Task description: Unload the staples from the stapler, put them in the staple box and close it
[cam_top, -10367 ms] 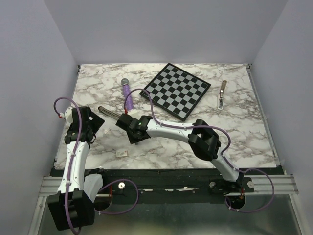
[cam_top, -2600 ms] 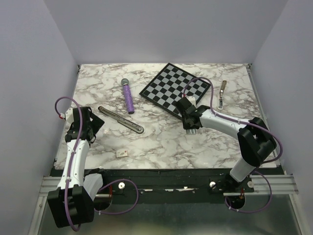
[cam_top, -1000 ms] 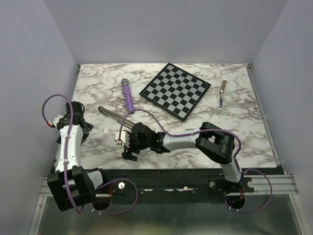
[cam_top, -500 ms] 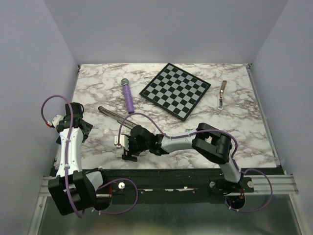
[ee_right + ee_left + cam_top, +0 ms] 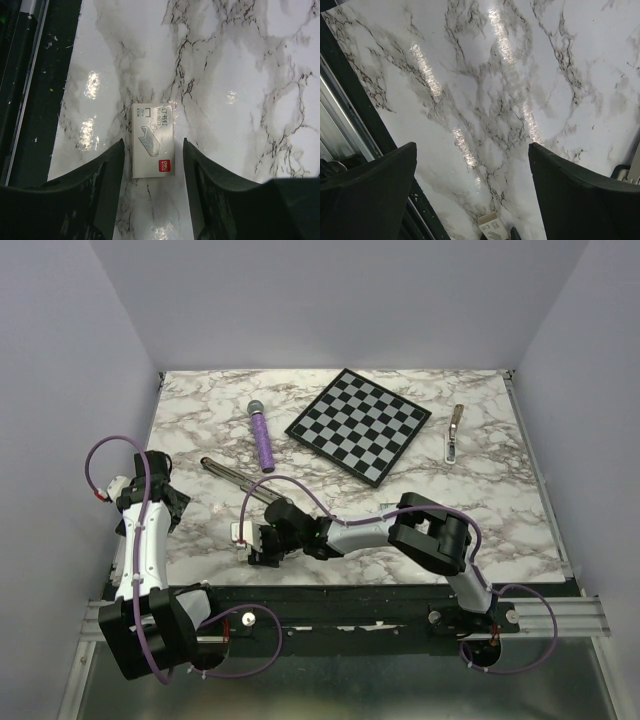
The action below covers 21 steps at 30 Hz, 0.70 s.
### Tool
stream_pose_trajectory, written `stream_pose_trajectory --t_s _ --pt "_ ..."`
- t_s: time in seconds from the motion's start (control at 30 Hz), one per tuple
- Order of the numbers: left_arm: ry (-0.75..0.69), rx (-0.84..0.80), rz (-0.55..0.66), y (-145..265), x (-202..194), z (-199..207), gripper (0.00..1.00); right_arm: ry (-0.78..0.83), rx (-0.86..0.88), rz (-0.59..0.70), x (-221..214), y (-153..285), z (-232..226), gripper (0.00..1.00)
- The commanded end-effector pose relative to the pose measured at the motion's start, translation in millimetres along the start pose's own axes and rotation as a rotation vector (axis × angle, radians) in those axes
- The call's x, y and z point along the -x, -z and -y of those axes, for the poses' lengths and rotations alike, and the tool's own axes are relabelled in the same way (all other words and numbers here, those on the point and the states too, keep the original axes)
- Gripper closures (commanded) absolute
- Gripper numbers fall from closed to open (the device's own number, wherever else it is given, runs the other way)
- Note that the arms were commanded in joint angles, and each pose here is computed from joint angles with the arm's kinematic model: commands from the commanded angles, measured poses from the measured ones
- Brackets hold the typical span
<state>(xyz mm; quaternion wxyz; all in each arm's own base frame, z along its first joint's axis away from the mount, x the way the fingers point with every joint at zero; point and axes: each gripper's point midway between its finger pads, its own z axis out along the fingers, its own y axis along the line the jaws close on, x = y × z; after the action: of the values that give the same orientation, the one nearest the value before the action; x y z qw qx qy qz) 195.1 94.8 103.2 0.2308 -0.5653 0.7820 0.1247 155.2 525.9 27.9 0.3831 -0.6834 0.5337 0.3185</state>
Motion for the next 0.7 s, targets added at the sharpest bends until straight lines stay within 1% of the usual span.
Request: stream_pose_trajectory --t_s 0.0,0.23,0.5,0.67 --pt "0.011 0.015 0.017 -3 5 0 0.02 0.027 0.049 -0.051 -22 1 -17 0.43" --pt "0.011 0.02 0.023 -3 6 -2 0.03 0.043 0.028 -0.062 -24 9 -16 0.46" --pt "0.01 0.02 0.009 -6 2 0 0.03 0.07 0.005 -0.069 -24 18 -13 0.55" --pt "0.014 0.019 0.002 -7 1 0 0.04 0.07 -0.01 -0.07 -21 20 -10 0.59"
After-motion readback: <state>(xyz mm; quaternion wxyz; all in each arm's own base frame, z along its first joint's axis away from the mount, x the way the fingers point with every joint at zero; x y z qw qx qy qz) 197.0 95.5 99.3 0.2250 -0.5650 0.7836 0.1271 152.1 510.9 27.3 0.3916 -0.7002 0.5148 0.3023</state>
